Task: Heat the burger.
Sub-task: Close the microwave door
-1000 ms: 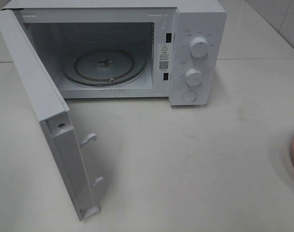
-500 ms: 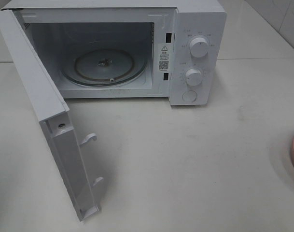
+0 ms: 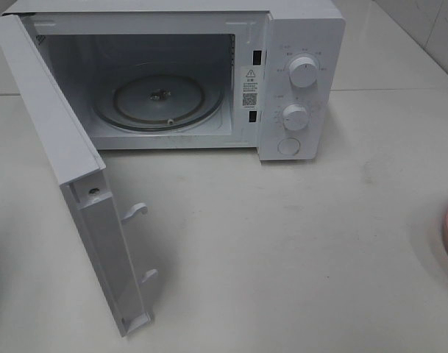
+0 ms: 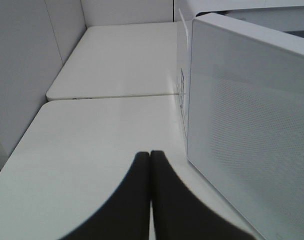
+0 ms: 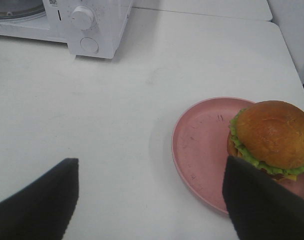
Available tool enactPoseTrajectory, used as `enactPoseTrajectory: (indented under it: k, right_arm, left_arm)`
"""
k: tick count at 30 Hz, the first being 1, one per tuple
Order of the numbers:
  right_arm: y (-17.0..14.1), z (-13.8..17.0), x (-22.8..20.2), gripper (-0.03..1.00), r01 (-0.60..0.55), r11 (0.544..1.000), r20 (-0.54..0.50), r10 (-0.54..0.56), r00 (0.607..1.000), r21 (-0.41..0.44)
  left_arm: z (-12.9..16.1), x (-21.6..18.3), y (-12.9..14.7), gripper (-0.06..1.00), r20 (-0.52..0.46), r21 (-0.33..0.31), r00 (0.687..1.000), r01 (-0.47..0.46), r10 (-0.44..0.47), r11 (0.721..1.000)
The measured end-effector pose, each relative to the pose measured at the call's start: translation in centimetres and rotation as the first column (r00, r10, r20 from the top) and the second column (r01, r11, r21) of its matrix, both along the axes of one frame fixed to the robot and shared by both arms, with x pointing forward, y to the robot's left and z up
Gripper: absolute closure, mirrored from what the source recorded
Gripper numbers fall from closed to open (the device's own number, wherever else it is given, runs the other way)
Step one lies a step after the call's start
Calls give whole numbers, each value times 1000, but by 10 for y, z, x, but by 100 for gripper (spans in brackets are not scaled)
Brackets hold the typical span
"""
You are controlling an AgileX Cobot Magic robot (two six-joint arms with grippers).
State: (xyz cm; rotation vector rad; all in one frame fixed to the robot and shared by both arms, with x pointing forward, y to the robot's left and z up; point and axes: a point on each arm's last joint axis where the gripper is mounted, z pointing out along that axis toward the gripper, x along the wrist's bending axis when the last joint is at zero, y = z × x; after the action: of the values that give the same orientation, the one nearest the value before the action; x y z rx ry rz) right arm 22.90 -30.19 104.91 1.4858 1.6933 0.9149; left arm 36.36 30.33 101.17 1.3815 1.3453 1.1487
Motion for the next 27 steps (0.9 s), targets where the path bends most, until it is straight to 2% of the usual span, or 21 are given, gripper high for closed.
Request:
enactPoseTrajectory:
  k: [4,7,8,10,12,13,14,15,17,18,20,21,27]
  right_arm:
    - [0,0,0,20,0,1000,0,0,1000,0]
    - [0,0,0,20,0,1000,0,0,1000,0]
    - [0,0,0,20,0,1000,0,0,1000,0]
    - [0,0,0,20,0,1000,0,0,1000,0]
    - [0,0,0,20,0,1000,0,0,1000,0]
    - [0,0,0,20,0,1000,0,0,1000,0]
    - [0,0,0,20,0,1000,0,0,1000,0]
    - [0,0,0,20,0,1000,0,0,1000,0]
    - [0,0,0,20,0,1000,0,0,1000,0]
    - [0,0,0,20,0,1000,0,0,1000,0]
    - [0,0,0,20,0,1000,0,0,1000,0]
    - [0,0,0,20,0,1000,0,0,1000,0]
    - [0,0,0,21,0,1000,0,0,1000,0]
  left_arm:
    - [-4,7,0,94,32,7,999,-3,3,1000]
    - [-5,15,0,94,68,39,998,8,-10,999]
    - [-6,21,-2,94,84,70,996,28,-34,997]
    - [-10,27,-4,94,72,86,995,61,-67,994]
    - [-13,30,-6,94,59,82,995,76,-81,994]
    - [-18,35,-9,94,37,80,992,118,-121,990]
    - [-18,35,-9,94,37,80,992,118,-121,990]
    - [-23,39,-14,94,27,67,985,167,-169,984]
    - [-24,41,-16,94,37,64,980,191,-194,979]
    - [-27,44,-21,94,47,51,968,245,-248,968]
    - [-29,46,-24,94,51,49,959,275,-277,960]
    - [-33,49,-28,94,50,45,944,325,-327,945]
    - [-41,56,-36,94,48,12,918,393,-393,920]
